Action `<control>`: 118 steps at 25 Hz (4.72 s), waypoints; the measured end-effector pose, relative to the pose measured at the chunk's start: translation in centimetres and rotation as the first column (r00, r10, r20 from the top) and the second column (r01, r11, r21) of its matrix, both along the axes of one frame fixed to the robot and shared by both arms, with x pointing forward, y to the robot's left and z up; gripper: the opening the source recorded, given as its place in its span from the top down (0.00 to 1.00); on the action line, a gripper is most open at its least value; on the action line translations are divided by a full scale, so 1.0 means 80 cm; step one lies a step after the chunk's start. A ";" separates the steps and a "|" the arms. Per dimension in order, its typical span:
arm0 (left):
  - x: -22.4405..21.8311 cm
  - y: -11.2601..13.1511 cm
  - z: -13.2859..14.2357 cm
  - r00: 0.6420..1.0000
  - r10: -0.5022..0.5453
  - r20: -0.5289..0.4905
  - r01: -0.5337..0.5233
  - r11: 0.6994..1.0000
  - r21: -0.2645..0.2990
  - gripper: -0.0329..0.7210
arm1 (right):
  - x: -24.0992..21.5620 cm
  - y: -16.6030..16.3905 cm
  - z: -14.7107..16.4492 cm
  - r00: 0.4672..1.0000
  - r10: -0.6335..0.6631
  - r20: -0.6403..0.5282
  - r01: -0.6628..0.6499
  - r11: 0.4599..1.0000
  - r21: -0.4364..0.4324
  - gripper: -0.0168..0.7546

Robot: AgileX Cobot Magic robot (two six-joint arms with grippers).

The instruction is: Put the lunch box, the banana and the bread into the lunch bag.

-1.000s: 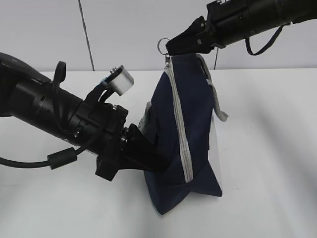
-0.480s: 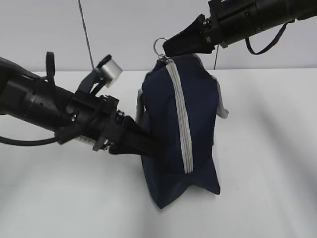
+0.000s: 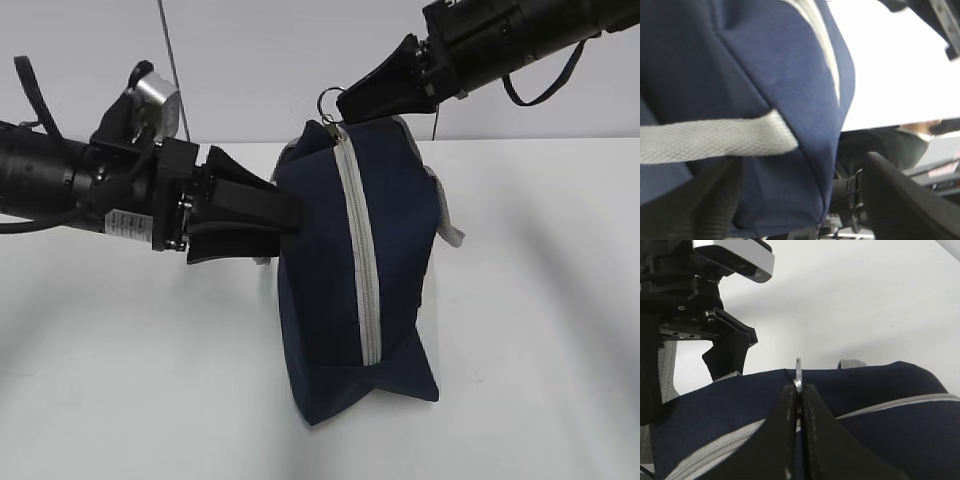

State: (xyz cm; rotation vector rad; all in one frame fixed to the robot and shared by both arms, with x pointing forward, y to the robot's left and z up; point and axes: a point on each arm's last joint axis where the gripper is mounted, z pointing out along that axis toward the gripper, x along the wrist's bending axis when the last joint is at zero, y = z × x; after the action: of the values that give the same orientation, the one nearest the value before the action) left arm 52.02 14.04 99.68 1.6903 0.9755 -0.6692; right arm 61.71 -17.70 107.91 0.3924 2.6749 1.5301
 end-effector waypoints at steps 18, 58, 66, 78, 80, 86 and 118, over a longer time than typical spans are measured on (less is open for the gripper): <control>0.020 -0.003 0.033 0.970 0.154 -0.188 -0.150 0.988 0.036 0.46 | 0.000 0.000 0.000 1.000 -0.008 -0.013 0.008 1.000 0.002 1.00; 0.005 -0.019 0.023 0.985 0.077 -0.153 -0.052 0.985 0.163 0.95 | 0.055 -0.004 -0.026 0.962 -0.274 0.019 0.273 0.961 0.033 1.00; 0.000 -0.019 0.023 0.990 0.015 -0.139 0.008 0.987 0.162 0.95 | 0.097 0.001 -0.043 0.956 -0.293 0.031 0.292 0.955 0.045 1.00; -0.004 -0.017 0.022 0.990 -0.022 -0.142 0.047 0.984 0.174 0.94 | 0.134 -0.012 -0.080 0.974 -0.226 -0.024 0.227 0.973 0.052 1.00; -0.004 -0.017 0.022 0.990 -0.025 -0.137 0.050 0.983 0.179 0.90 | 0.133 -0.017 -0.074 0.981 -0.193 -0.012 0.194 0.979 0.057 1.00; 0.006 -0.005 0.033 0.994 -0.035 -0.099 0.054 0.979 0.196 0.33 | 0.126 -0.019 -0.070 0.992 -0.124 -0.022 0.125 0.990 0.061 1.00; 0.110 -0.004 0.065 0.935 0.328 -0.138 -0.282 0.920 0.273 0.38 | 0.131 -0.019 -0.074 0.995 -0.027 0.091 0.026 1.000 0.009 1.00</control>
State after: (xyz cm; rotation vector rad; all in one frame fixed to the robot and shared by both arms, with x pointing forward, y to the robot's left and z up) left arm 60.79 13.75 104.87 1.6581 1.4721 -0.5123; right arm 72.18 -19.21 101.97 0.3474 2.5856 1.5127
